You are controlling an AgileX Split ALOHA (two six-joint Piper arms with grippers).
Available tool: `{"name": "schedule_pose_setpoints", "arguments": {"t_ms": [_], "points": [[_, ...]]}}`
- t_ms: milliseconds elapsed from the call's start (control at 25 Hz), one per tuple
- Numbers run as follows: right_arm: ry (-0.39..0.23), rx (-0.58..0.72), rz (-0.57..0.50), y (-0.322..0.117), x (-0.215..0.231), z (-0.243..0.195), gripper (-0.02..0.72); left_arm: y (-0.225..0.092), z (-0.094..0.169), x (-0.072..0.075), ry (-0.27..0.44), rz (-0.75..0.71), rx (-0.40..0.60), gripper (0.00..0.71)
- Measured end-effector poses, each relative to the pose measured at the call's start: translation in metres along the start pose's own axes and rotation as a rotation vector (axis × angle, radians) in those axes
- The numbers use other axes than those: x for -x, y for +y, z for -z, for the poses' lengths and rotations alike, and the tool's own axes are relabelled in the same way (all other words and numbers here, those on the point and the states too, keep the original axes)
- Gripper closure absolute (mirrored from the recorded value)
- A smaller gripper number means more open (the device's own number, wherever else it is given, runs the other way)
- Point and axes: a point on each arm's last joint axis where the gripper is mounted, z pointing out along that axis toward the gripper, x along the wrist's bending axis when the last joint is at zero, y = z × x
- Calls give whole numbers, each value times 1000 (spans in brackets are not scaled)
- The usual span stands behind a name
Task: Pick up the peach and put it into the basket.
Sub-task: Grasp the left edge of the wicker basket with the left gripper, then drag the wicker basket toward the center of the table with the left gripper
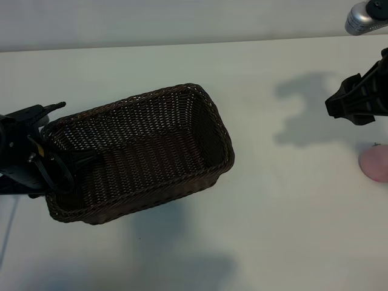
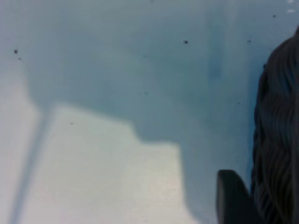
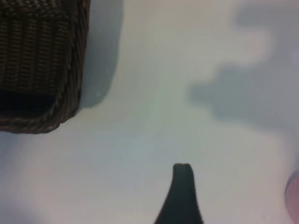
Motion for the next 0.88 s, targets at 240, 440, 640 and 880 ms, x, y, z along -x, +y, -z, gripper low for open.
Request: {"name": "schedule_pose_setpoints", "arguments": {"t_ms": [240, 440, 640, 880], "points": [[2, -9, 0, -1, 0, 0, 122, 0, 4, 0, -9, 0, 13, 466], [3, -14, 0, -1, 0, 0, 122, 2, 14, 2, -51, 14, 55, 501], [3, -15, 0, -1, 0, 0, 122, 4, 30, 7, -155, 25, 124, 550], [4, -15, 0, -1, 0, 0, 122, 2, 47, 11, -262, 45, 172, 550]]}}
